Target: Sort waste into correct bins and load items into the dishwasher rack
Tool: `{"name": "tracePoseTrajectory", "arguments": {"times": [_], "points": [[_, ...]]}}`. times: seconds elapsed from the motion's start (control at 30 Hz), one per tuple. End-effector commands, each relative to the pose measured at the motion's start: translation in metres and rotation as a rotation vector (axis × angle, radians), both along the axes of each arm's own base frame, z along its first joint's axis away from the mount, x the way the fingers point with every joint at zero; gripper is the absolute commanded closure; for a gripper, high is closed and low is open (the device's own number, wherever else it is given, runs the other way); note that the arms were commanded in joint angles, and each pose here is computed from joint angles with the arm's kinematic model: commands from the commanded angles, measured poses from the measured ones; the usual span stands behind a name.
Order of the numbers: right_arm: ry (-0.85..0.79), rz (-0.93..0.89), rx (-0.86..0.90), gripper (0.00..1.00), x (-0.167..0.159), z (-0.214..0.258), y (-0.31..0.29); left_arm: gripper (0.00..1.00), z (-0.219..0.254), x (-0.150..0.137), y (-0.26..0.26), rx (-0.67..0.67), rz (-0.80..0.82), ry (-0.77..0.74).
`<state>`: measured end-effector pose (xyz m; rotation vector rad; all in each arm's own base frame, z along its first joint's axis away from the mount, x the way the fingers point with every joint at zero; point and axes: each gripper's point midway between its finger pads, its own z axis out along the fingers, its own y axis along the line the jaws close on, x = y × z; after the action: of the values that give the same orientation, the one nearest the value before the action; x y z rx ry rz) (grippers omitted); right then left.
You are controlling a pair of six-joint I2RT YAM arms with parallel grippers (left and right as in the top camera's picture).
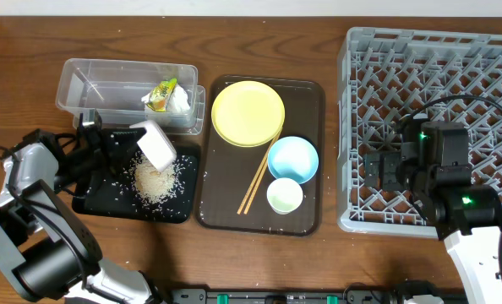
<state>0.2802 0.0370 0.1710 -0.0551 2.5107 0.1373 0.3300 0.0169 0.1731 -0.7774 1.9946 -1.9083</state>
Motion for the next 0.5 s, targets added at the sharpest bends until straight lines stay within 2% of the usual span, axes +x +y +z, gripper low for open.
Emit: {"name": "tracePoseTrajectory", "arguments": {"times": [0.0,0.27,0.47], "points": [[-0.022,0.003,0.013,0.01,0.003,0.009,0.003,0.94,0.017,-0.005,-0.017,0.078,-0.051,-0.079],[-0.022,0.003,0.013,0.01,0.003,0.009,0.003,0.94,-0.009,-0.033,-0.083,0.507,-0.343,-0.059],[-0.022,0.003,0.013,0.01,0.003,0.009,0.003,0.94,-0.049,-0.044,-0.128,0.828,-0.578,-0.076]]}}
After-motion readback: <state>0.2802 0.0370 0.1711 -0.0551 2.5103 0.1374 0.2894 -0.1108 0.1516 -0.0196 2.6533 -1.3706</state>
